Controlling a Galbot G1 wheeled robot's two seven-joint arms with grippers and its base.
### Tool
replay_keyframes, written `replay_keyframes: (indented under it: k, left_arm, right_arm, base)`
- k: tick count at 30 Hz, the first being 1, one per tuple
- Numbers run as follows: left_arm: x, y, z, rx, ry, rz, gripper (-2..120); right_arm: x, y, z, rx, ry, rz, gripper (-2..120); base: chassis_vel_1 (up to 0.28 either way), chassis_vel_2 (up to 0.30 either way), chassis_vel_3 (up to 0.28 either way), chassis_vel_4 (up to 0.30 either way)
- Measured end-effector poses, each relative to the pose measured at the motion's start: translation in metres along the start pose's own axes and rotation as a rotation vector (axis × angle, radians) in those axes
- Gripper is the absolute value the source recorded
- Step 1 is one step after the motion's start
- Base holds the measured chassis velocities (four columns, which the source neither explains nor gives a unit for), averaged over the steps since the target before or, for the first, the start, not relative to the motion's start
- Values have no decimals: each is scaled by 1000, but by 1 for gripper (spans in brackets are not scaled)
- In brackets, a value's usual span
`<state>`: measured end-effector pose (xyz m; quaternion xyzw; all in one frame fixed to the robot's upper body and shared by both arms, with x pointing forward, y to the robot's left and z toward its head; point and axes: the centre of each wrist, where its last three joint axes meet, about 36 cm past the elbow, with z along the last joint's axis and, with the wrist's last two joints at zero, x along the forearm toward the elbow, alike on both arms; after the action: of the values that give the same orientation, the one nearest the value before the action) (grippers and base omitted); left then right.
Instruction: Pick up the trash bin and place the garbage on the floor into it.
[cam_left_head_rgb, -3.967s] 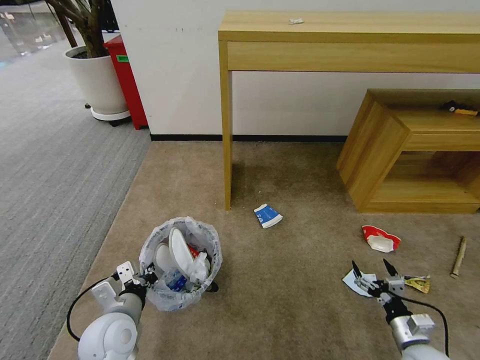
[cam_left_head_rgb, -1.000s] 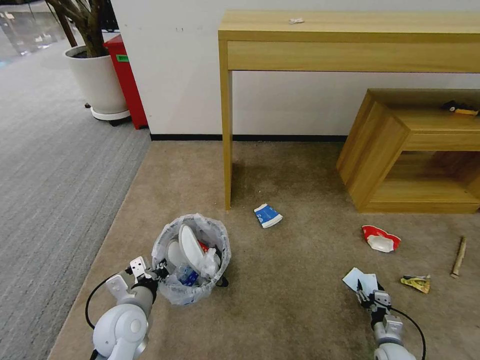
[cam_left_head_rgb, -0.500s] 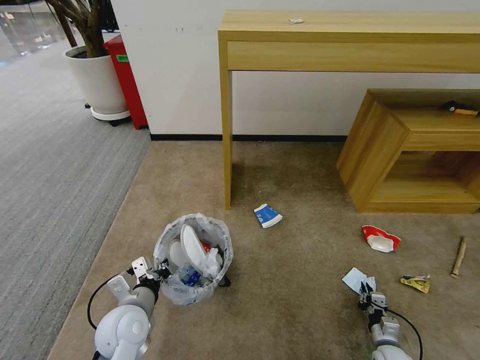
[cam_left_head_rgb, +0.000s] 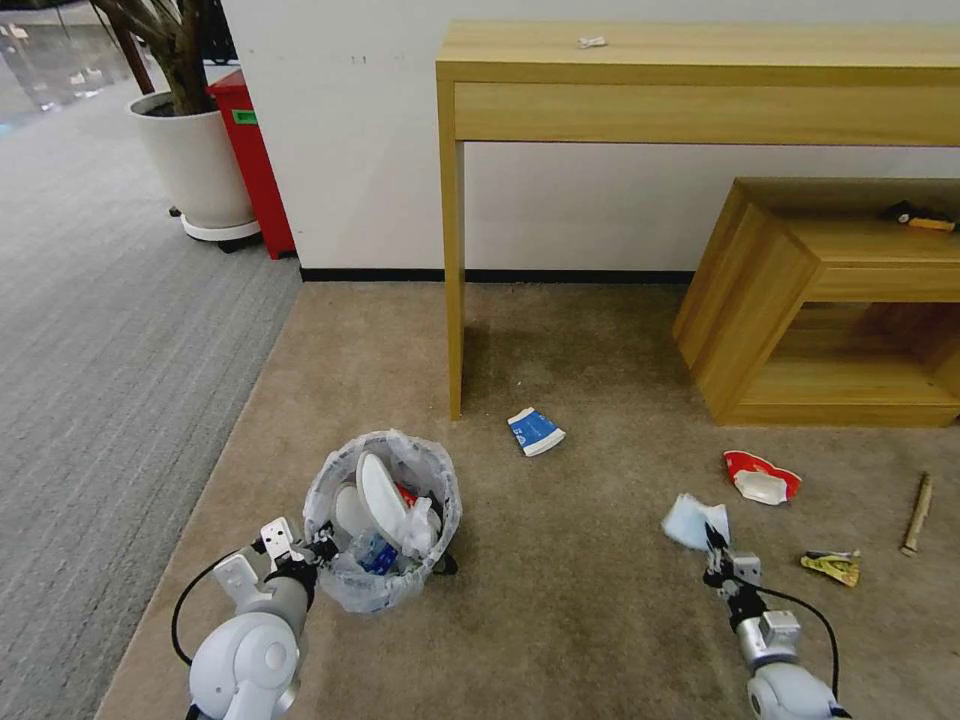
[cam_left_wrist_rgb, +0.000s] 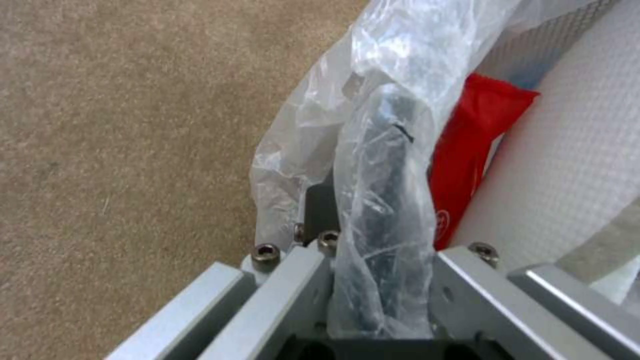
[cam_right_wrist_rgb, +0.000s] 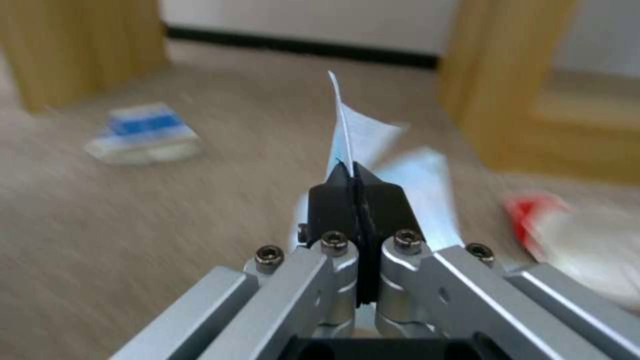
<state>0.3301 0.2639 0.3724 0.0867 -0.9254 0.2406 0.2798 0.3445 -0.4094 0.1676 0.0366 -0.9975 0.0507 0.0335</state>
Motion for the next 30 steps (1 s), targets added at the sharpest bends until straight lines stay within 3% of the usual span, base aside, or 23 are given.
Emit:
replay_keyframes:
  k: [6, 12, 20, 25, 30]
  left_arm:
    - [1, 1, 1, 3, -4, -7, 0]
    - [4, 2, -2, 5, -14, -12, 0]
    - [5, 2, -3, 8, -19, -21, 0]
    - [4, -1, -4, -1, -15, -21, 0]
    - [2, -3, -3, -3, -11, -23, 0]
  right_arm:
    - [-18, 34, -46, -62, -112, -165, 0]
    - [-35, 56, -74, -112, -173, -256, 0]
    - [-54, 92, -138, -162, -258, -425, 0]
    - [-55, 114, -194, -205, -305, -566, 0]
    - [-65, 134, -226, -244, -346, -636, 0]
  base:
    - [0, 0, 0, 0]
    - [0, 0, 0, 0]
    - [0, 0, 0, 0]
    - [0, 0, 0, 0]
    - [0, 0, 0, 0]
